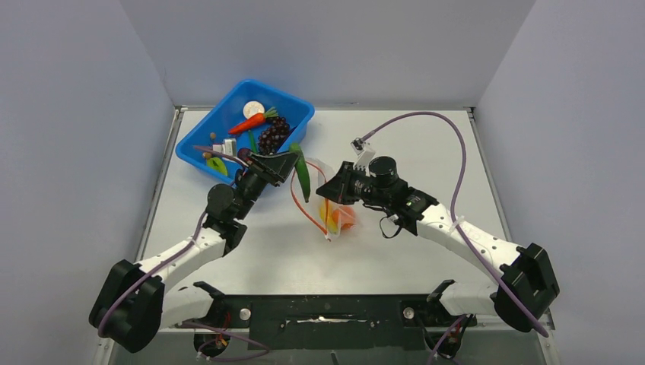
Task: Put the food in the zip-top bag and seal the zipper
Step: Place the fake vegetable in the zipper food storage bag.
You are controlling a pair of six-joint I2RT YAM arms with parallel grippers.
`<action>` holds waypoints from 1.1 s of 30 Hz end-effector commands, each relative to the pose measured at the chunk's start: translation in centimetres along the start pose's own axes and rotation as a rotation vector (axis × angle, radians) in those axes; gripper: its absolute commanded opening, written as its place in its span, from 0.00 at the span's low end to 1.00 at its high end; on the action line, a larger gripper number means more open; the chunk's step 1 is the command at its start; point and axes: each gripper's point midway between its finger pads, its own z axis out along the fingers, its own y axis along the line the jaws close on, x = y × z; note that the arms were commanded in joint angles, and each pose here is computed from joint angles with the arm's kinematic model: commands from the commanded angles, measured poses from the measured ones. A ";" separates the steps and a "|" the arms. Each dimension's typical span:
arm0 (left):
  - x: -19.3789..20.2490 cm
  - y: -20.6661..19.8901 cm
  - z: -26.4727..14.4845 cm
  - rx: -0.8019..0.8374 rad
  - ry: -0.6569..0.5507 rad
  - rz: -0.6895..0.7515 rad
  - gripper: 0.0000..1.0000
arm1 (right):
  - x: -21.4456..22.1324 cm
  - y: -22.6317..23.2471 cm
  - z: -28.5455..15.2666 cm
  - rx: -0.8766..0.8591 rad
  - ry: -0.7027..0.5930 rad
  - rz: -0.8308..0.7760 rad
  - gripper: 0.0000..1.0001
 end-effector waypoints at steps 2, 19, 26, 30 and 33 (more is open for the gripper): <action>-0.5 -0.8 0.0 0.071 -0.075 0.092 0.05 | -2.7 3.9 -0.7 -0.114 -0.080 -0.037 0.00; 2.8 1.5 -1.3 0.000 0.040 0.173 0.26 | -3.4 4.4 -1.6 -0.111 -0.112 -0.027 0.00; 2.7 1.8 -2.0 -0.064 0.075 0.182 0.47 | -3.6 4.2 -1.8 -0.086 -0.118 -0.014 0.00; 2.7 2.5 -2.3 -0.149 0.133 0.227 0.50 | -3.7 4.4 -2.0 -0.091 -0.120 -0.009 0.00; 2.2 2.8 -2.8 -0.207 0.144 0.253 0.50 | -3.9 4.5 -2.1 -0.087 -0.126 -0.014 0.00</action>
